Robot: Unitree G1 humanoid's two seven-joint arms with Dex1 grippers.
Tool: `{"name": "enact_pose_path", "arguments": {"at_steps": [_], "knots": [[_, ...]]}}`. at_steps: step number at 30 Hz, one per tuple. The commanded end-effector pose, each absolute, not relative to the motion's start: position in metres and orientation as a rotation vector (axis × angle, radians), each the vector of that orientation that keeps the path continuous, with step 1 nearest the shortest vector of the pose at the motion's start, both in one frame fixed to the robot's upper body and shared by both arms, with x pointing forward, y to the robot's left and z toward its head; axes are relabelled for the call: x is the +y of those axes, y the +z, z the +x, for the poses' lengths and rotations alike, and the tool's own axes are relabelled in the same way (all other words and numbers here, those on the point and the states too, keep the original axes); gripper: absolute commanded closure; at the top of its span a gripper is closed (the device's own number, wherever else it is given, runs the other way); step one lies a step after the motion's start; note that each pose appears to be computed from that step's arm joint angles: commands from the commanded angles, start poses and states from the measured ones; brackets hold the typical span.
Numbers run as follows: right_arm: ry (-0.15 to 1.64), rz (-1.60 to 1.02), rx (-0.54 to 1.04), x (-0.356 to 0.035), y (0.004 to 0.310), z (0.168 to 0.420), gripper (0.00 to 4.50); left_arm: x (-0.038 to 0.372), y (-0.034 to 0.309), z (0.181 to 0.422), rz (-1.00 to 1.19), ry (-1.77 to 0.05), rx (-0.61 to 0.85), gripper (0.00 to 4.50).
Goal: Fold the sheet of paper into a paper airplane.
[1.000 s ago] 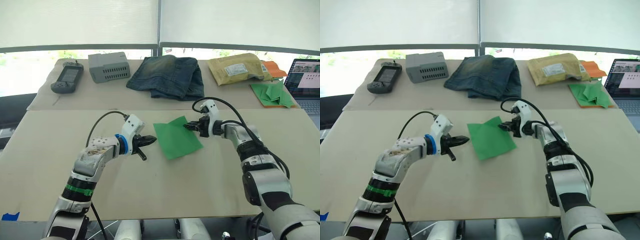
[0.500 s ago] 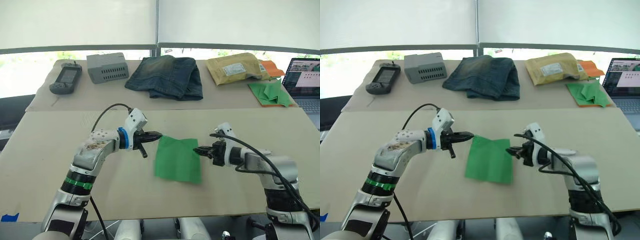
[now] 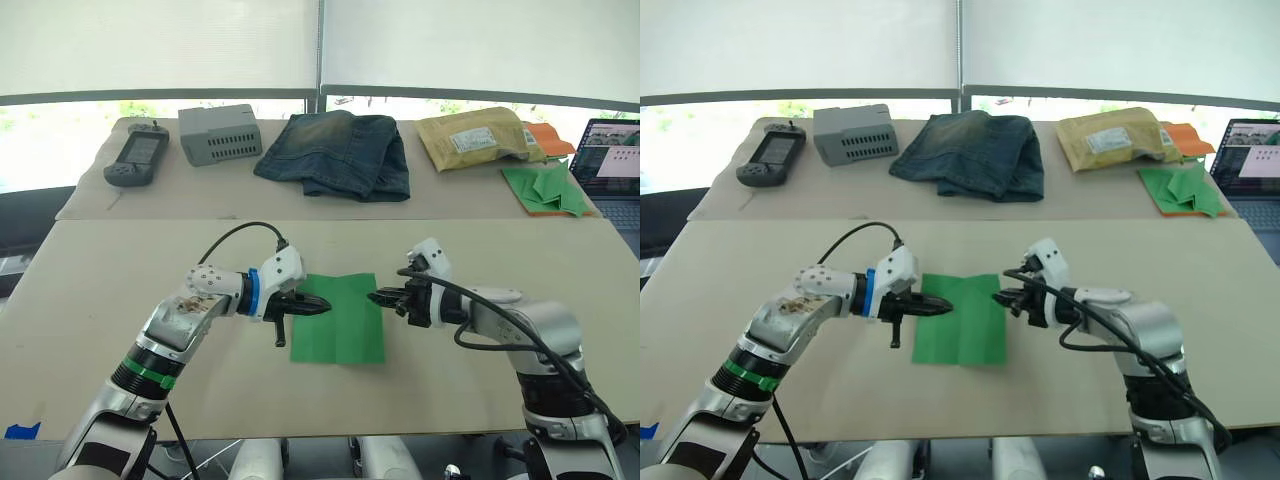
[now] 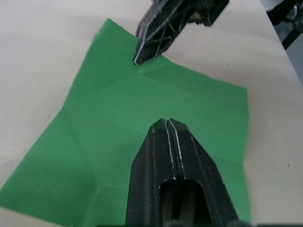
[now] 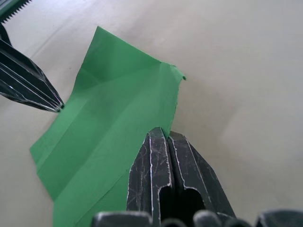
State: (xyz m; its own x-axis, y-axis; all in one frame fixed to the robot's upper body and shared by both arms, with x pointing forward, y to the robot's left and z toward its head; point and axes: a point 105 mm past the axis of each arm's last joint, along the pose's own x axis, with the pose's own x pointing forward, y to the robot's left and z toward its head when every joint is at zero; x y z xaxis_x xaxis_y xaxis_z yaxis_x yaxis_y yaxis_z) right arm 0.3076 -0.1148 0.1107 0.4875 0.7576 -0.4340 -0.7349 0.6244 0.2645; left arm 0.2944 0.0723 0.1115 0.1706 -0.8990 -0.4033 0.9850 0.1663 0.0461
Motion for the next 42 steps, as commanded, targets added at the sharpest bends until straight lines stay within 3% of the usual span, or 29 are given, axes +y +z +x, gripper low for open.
{"name": "enact_pose_path", "arguments": {"at_steps": [1, 13, 24, 30, 38, 42], "knots": [[0.972, -0.002, 0.528, -0.112, 0.117, 0.313, 4.49, 0.069, 0.107, 0.295, 0.378, -1.373, 0.288, 4.5], [1.014, -0.049, 0.53, -0.109, 0.116, 0.326, 4.49, 0.074, 0.071, 0.299, 0.366, -1.285, 0.349, 4.5], [1.012, -0.081, 0.355, -0.119, 0.145, 0.325, 4.49, 0.074, 0.05, 0.295, 0.365, -1.277, 0.392, 4.5], [1.019, -0.15, 0.298, -0.116, 0.146, 0.319, 2.58, 0.071, 0.049, 0.295, 0.362, -1.286, 0.39, 4.5], [0.923, -0.139, 0.327, -0.125, 0.127, 0.315, 2.58, 0.073, 0.05, 0.296, 0.359, -1.27, 0.379, 4.5], [0.853, -0.096, 0.296, -0.13, 0.133, 0.323, 2.58, 0.073, 0.052, 0.297, 0.36, -1.268, 0.374, 4.5]]}}
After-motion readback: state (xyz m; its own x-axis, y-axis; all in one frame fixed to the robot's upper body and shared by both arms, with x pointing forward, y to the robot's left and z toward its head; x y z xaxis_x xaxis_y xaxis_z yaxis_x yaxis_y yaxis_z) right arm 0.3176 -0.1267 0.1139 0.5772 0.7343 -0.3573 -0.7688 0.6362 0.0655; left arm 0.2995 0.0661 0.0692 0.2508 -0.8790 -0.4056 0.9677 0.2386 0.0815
